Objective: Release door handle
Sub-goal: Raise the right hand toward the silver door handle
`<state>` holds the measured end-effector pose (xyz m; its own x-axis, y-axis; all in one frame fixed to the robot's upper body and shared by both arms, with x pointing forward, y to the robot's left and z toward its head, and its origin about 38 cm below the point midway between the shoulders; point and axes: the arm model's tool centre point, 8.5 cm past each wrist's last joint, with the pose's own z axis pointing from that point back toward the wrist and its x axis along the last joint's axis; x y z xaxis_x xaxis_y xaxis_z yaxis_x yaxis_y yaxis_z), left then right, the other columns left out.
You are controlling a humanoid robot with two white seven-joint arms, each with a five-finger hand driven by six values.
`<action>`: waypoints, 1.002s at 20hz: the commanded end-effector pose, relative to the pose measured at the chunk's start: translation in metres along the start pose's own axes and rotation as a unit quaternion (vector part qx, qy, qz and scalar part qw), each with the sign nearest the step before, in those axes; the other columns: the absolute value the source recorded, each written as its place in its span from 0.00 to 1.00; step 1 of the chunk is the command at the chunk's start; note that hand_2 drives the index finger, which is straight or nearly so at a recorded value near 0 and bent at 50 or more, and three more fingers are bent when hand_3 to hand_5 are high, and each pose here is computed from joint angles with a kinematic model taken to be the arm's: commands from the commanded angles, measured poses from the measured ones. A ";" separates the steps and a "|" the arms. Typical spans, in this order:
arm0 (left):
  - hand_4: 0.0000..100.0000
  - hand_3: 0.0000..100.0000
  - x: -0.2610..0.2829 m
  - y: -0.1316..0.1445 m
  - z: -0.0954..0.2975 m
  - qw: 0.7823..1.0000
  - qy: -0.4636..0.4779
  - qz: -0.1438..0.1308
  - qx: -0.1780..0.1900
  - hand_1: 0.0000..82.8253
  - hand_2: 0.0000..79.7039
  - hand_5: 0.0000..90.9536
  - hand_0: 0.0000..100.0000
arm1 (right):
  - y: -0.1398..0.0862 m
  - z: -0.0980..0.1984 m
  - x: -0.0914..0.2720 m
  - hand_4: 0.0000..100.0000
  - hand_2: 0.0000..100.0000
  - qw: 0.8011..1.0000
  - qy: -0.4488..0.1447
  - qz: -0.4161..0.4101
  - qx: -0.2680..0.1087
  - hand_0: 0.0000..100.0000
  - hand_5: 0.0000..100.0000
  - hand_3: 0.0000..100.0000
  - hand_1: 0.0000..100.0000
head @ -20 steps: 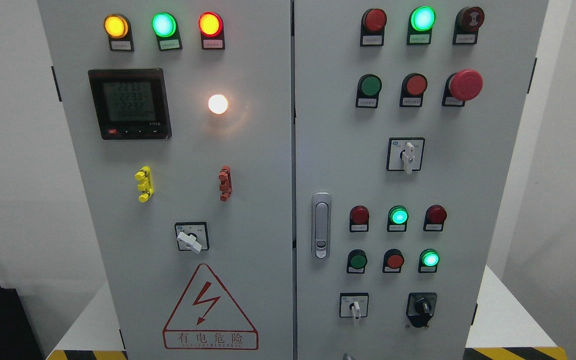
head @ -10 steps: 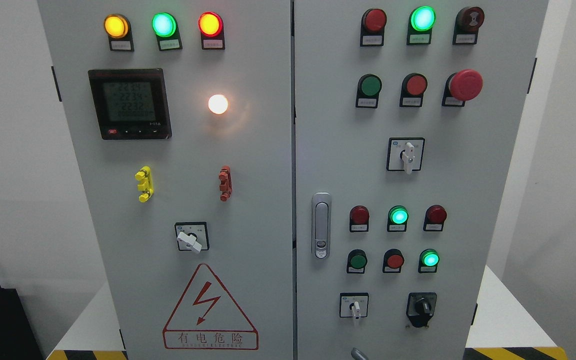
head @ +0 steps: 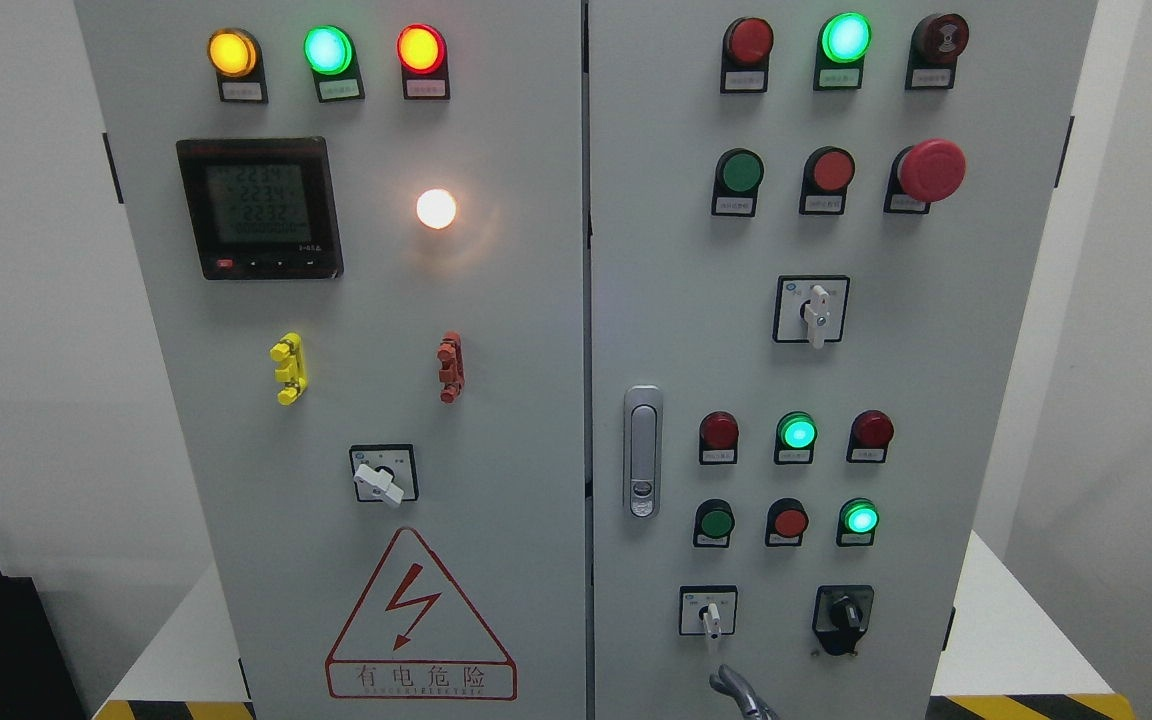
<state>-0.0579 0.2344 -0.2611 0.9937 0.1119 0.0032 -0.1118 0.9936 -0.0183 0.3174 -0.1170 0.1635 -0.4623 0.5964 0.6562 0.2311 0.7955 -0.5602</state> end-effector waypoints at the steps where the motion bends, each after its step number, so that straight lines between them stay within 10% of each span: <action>1: 0.00 0.00 -0.007 0.001 0.001 1.000 0.010 -0.006 0.001 0.47 0.00 0.00 0.12 | -0.001 -0.020 0.008 0.72 0.00 0.990 -0.046 0.136 -0.012 0.42 0.61 0.87 0.17; 9: 0.00 0.00 -0.007 0.000 0.001 1.000 0.010 -0.006 0.000 0.47 0.00 0.00 0.12 | -0.006 -0.044 0.007 0.98 0.00 0.976 -0.056 0.211 -0.024 0.37 0.95 1.00 0.19; 20: 0.00 0.00 -0.007 0.000 0.001 1.000 0.010 -0.006 0.000 0.47 0.00 0.00 0.12 | 0.002 -0.071 0.006 1.00 0.00 0.957 -0.065 0.281 -0.026 0.29 0.98 1.00 0.22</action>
<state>-0.0579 0.2344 -0.2611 0.9937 0.1119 0.0032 -0.1118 0.9936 -0.0183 0.3654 -0.1083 0.2059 -0.3716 0.8976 0.2371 0.5110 0.4109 -0.7550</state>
